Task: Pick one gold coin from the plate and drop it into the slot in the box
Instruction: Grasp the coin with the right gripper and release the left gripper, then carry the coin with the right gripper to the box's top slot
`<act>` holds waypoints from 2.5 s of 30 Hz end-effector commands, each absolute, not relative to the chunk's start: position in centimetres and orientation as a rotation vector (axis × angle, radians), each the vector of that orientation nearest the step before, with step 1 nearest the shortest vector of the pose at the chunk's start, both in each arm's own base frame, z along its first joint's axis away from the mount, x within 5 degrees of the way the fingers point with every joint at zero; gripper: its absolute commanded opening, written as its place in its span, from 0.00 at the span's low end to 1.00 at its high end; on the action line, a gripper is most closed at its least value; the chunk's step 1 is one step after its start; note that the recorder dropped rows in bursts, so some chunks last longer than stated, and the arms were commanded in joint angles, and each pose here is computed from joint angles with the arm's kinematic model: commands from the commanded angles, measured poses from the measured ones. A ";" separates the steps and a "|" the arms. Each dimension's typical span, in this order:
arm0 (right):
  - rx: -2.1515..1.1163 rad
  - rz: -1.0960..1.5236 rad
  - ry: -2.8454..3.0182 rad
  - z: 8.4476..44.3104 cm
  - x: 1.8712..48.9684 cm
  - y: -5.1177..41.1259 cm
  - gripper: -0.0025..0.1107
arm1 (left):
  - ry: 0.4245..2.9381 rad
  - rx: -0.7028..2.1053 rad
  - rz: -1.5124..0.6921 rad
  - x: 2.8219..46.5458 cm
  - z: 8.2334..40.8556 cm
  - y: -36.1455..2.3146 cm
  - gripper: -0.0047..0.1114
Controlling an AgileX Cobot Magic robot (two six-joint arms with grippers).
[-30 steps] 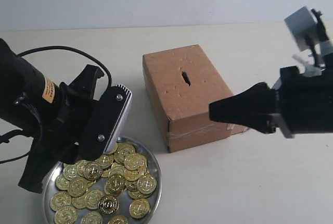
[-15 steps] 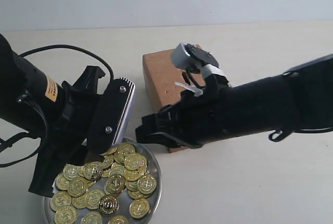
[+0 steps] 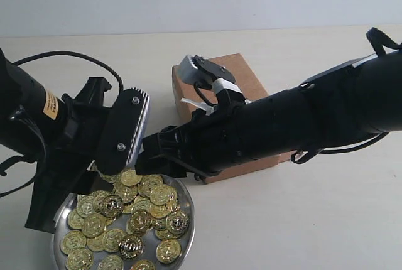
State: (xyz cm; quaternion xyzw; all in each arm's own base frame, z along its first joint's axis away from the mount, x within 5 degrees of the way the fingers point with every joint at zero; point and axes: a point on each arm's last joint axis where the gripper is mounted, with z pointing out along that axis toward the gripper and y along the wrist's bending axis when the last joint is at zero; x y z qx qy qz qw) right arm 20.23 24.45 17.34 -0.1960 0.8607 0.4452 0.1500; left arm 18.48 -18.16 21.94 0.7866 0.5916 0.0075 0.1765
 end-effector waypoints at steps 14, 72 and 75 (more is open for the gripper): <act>-0.612 1.447 2.351 20.1 20.8 26.6 0.38 | 1.750 1.870 -0.117 19.0 25.1 -17.4 0.33; -0.267 0.527 2.234 21.9 25.3 21.5 0.02 | 1.815 1.645 -0.087 16.6 26.9 -14.7 0.57; -0.263 0.417 2.197 22.1 25.8 20.8 0.02 | 1.821 1.518 -0.117 15.4 28.9 -13.7 0.42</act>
